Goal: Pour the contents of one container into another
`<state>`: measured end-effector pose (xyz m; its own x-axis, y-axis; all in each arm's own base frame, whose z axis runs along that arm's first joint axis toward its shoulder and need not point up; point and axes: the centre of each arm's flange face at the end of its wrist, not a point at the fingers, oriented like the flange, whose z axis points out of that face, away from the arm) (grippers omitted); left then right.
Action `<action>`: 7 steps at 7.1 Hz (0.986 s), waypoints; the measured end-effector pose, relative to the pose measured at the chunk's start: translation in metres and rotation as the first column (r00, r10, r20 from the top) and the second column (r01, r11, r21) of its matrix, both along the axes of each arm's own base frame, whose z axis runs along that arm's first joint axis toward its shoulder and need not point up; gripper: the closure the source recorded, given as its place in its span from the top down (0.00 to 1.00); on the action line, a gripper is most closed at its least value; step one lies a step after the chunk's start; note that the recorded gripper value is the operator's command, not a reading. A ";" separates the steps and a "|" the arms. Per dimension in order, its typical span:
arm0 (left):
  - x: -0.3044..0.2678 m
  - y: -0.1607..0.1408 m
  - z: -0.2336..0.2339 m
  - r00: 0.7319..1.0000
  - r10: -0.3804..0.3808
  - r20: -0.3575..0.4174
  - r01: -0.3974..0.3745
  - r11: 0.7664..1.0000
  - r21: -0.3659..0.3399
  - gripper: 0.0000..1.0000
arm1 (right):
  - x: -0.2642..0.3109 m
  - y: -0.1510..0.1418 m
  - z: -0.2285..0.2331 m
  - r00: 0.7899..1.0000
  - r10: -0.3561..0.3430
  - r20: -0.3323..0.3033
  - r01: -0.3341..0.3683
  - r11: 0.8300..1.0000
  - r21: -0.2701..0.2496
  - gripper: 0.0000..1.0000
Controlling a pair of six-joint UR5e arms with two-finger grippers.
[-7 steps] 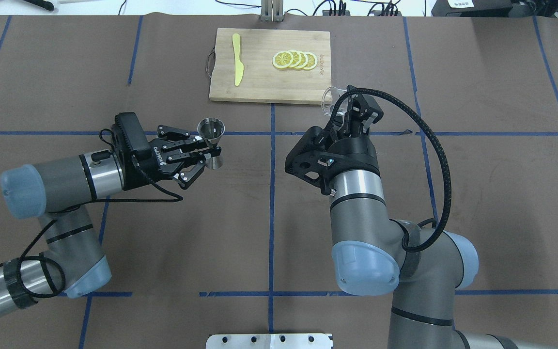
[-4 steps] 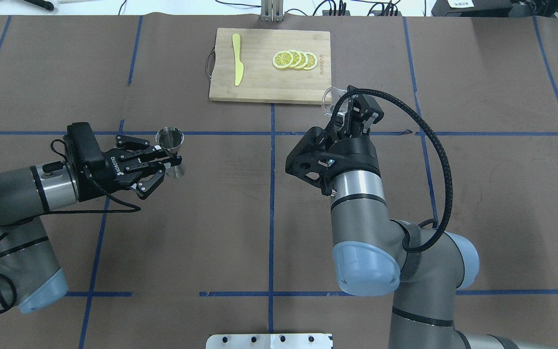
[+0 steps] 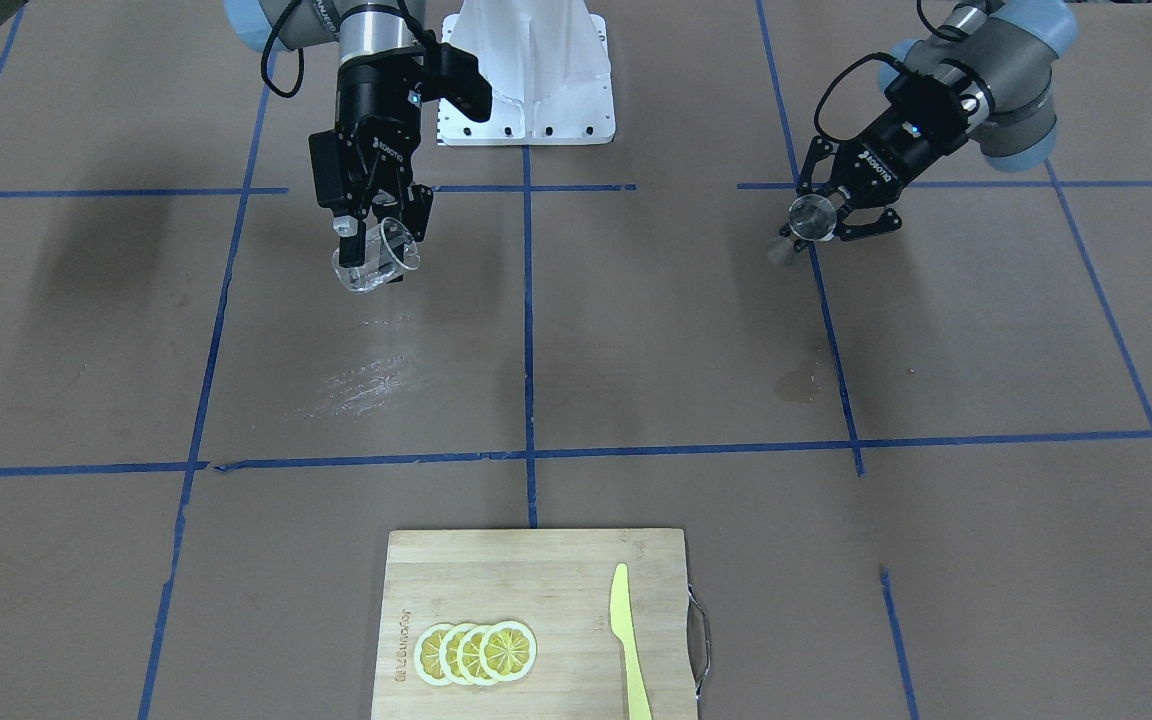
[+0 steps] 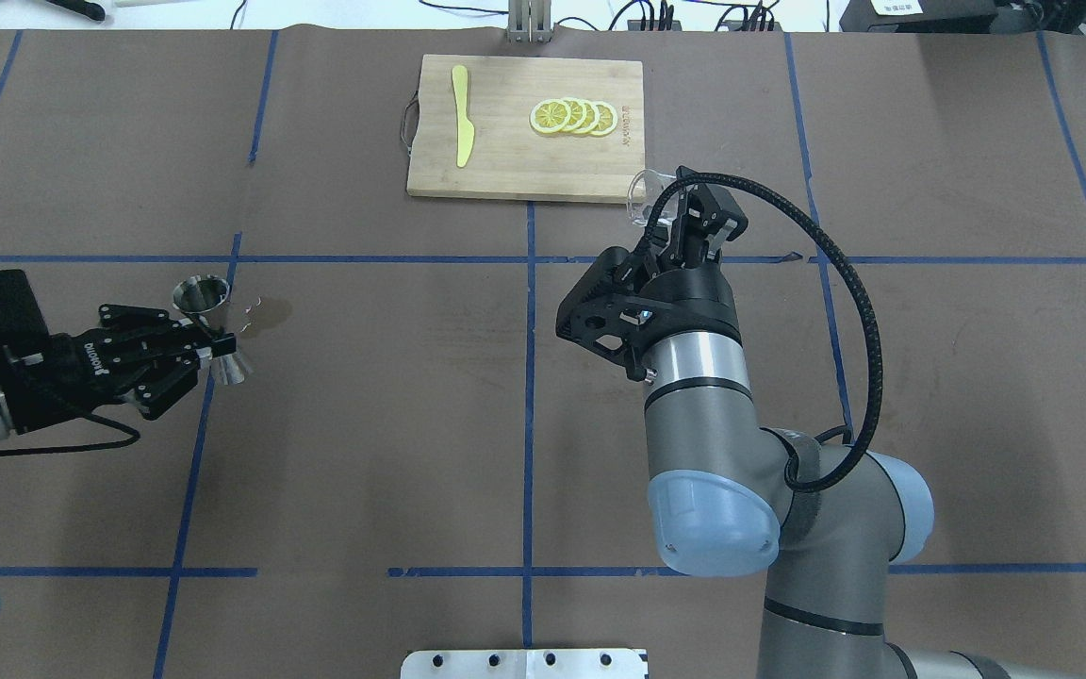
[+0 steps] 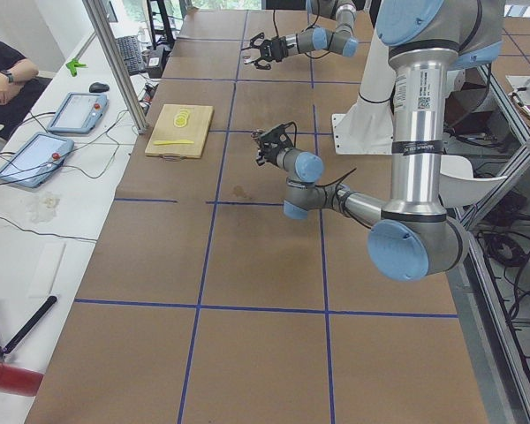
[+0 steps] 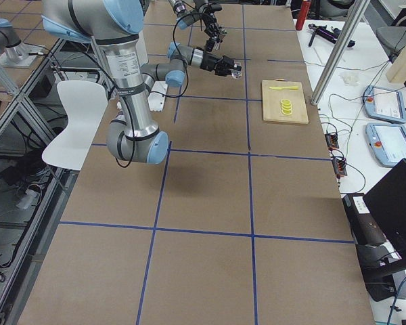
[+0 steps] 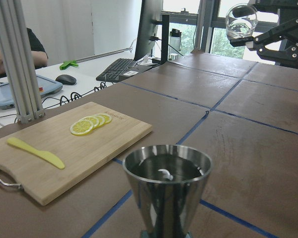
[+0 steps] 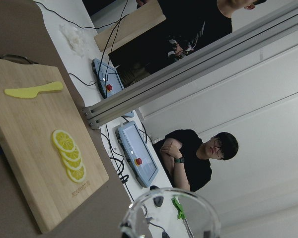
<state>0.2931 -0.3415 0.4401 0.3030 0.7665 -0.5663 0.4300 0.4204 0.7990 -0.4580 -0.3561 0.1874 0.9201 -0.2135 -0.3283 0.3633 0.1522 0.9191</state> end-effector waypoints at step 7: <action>-0.065 -0.009 0.056 0.882 -0.467 -0.062 0.450 0.873 -0.188 0.00 | 0.001 0.000 -0.001 1.000 0.000 0.005 0.000 1.000 0.001 0.00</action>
<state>0.2285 -0.3507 0.4961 0.5313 0.4498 -0.7179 0.6817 0.2761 0.6775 -0.4567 -0.3558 0.1860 0.9217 -0.2129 -0.3243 0.3589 0.1510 0.9211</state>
